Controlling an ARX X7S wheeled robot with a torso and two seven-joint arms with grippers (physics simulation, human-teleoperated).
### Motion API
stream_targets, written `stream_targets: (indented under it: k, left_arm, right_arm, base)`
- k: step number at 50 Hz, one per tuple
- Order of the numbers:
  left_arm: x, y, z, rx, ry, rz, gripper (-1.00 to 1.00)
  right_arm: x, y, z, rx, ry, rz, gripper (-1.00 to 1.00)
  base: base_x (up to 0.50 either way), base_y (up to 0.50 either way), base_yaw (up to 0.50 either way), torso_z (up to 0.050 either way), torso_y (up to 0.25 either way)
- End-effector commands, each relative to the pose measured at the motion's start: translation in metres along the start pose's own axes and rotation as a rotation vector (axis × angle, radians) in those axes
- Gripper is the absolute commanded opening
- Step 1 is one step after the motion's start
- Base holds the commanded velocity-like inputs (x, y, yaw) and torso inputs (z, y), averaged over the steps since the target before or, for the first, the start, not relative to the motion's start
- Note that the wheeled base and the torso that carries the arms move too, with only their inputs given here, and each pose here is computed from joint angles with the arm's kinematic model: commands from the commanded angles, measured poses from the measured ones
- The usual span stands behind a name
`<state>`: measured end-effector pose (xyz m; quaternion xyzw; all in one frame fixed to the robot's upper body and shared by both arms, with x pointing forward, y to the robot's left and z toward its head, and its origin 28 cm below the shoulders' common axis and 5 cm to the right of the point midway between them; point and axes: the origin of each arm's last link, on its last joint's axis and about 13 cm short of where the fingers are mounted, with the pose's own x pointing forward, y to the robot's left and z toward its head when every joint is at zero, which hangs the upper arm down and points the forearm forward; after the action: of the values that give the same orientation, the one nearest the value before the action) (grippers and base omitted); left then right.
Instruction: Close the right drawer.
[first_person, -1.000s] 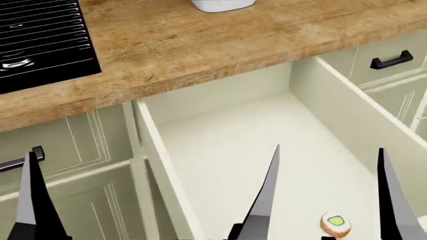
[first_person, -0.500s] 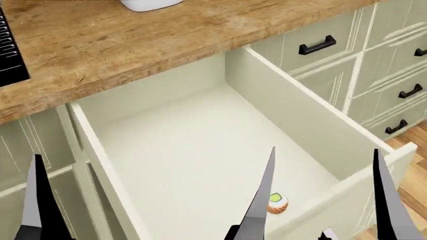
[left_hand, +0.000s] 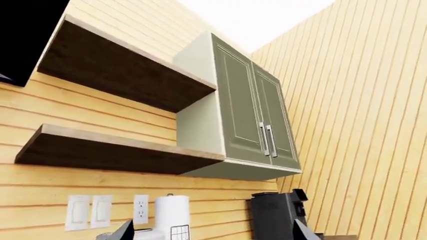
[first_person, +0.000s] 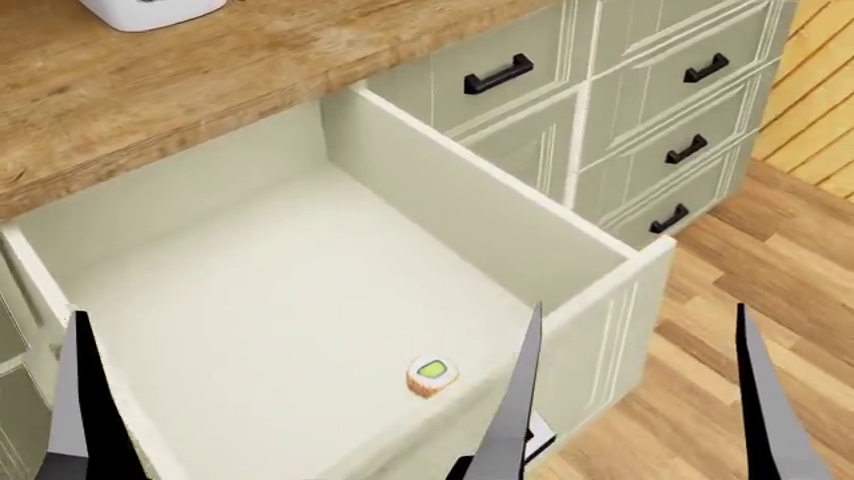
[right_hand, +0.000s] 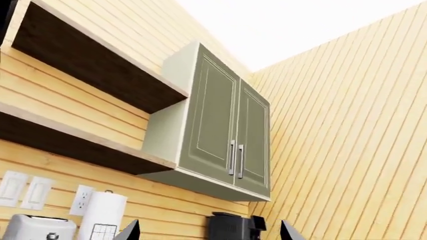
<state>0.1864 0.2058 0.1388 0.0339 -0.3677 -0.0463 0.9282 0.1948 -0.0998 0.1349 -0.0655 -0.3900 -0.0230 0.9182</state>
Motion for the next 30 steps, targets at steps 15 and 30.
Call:
stream_targets:
  k: [15,30]
  left_arm:
    - [0.0006,-0.0010,-0.0002,0.002,-0.006,-0.004,1.00]
    - [0.0005,-0.0011,-0.0001,0.004,-0.009,-0.005,1.00]
  right_arm:
    - [-0.0009,0.0012,-0.0035,-0.013,0.002,0.005,1.00]
    - [-0.0021,0.0013,-0.0061,-0.014,0.008,0.004,1.00]
  base:
    - [-0.03,0.03,-0.50,0.000,0.000]
    - [-0.02,0.03,-0.50,0.000,0.000]
